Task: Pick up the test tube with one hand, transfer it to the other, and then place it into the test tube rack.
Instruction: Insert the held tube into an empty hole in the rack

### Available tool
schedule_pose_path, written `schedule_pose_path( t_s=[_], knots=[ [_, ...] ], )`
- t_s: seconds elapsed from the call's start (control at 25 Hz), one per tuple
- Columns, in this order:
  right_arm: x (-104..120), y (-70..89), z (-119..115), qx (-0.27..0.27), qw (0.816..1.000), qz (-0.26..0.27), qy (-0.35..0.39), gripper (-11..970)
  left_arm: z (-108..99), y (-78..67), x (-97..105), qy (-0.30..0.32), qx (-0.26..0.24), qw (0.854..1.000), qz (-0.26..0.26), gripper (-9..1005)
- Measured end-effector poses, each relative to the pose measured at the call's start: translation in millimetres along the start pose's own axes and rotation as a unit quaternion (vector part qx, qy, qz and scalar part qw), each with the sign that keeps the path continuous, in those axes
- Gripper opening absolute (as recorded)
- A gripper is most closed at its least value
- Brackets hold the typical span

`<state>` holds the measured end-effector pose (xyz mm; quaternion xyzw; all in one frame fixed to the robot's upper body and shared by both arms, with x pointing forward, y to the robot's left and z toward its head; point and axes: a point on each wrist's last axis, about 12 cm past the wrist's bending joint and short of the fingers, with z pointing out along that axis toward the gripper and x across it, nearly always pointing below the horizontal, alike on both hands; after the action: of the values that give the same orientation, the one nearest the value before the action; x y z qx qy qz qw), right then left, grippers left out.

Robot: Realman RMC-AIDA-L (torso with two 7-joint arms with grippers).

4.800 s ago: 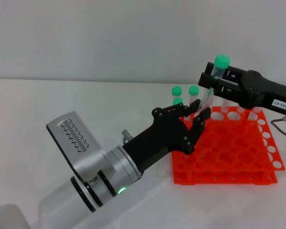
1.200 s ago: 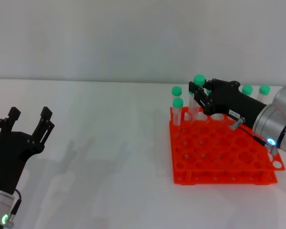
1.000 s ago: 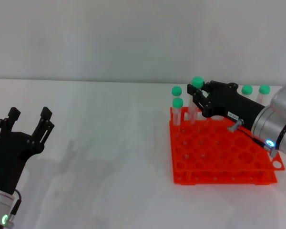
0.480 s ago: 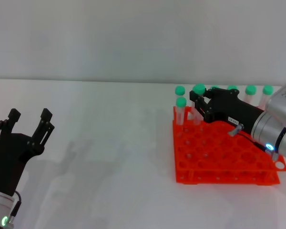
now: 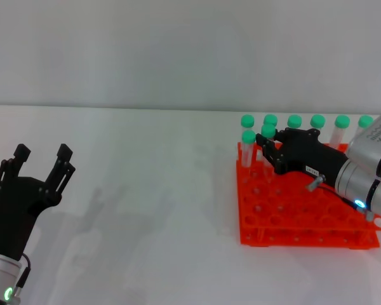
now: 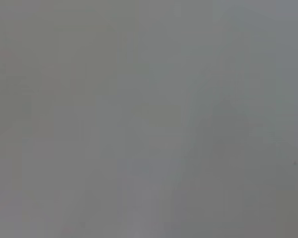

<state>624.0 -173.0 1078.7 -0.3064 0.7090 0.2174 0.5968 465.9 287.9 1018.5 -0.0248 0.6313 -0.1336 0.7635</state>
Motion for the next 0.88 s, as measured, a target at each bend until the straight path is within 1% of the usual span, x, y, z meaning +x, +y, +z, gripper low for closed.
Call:
schedule_pose_path(
  t_s=[0.16,0.32,0.52,0.68,0.88],
  knots=[
    [0,1.6,1,-0.002,1.000,-0.017,0.003,198,0,-0.4,0,-0.001,0.000,1.000,-0.001,832],
    [2,0.7,0,0.002,1.000,-0.015,0.006,198,0,-0.4,-1,-0.003,0.000,1.000,-0.001,832],
    [5,0.2,-4,0.005,1.000,-0.009,0.002,319,2,-0.7,-1,-0.005,0.001,1.000,-0.002,832],
    [7,0.9,-9,0.008,1.000,-0.002,-0.004,355,4,-1.1,-2,-0.006,0.002,1.000,-0.002,832],
    [9,-3.8,-19,0.022,0.999,0.015,-0.020,399,7,-1.8,-2,-0.008,0.004,1.000,-0.002,832]
  ],
)
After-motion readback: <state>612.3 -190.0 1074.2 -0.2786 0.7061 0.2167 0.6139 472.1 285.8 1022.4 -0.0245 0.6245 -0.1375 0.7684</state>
